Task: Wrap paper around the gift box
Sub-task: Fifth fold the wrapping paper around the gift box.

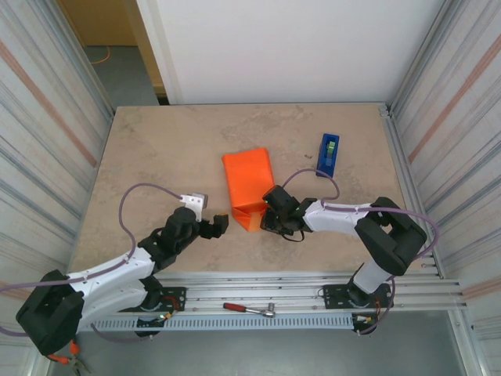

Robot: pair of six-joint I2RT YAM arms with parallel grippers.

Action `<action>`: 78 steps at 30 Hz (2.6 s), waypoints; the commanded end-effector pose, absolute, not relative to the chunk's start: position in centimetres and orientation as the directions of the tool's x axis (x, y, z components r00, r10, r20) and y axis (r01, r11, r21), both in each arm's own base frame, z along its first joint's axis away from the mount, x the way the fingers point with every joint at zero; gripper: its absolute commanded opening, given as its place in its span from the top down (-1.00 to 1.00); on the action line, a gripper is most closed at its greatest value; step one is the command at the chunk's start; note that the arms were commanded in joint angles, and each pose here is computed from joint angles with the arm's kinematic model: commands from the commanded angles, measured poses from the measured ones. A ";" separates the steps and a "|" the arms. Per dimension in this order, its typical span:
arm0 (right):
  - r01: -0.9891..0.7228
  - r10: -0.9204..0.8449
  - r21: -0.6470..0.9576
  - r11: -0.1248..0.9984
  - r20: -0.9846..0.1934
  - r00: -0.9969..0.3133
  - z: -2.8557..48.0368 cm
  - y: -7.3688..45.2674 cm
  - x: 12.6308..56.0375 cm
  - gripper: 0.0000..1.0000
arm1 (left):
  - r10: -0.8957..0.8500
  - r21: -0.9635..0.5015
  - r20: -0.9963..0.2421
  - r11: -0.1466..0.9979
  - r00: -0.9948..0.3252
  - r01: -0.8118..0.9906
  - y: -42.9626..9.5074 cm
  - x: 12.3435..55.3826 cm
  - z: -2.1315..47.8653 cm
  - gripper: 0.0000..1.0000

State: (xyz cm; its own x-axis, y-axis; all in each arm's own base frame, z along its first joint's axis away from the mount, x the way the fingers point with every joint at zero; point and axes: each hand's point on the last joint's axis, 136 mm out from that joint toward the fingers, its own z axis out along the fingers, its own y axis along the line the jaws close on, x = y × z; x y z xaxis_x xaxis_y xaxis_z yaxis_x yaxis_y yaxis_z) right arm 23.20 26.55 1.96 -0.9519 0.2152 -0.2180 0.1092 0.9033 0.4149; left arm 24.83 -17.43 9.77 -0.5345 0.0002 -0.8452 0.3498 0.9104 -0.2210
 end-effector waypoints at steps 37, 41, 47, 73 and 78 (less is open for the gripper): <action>0.115 0.260 0.453 0.884 -0.273 -0.926 5.5 26.7 24.1 1.00 | 0.084 -0.306 -0.760 0.829 -0.645 0.468 -20.1 22.2 7.6 -0.93; 0.115 0.270 0.474 0.873 -0.274 -0.923 6.2 26.9 24.5 1.00 | 0.142 -0.308 -0.727 0.807 -0.672 0.504 -20.6 21.3 6.6 -0.82; 0.117 0.292 0.520 0.846 -0.268 -0.918 7.4 27.3 25.1 1.00 | 0.181 -0.343 -0.696 0.766 -0.694 0.543 -21.6 20.3 5.4 -0.56; 0.119 0.308 0.581 0.805 -0.237 -0.921 8.8 27.9 26.1 1.00 | 0.314 -0.392 -0.683 0.603 -0.659 0.695 -29.8 19.8 3.8 0.48; 0.120 0.309 0.580 0.805 -0.239 -0.921 9.0 27.8 26.2 1.00 | 0.318 -0.387 -0.682 0.607 -0.658 0.694 -30.8 20.7 3.2 0.51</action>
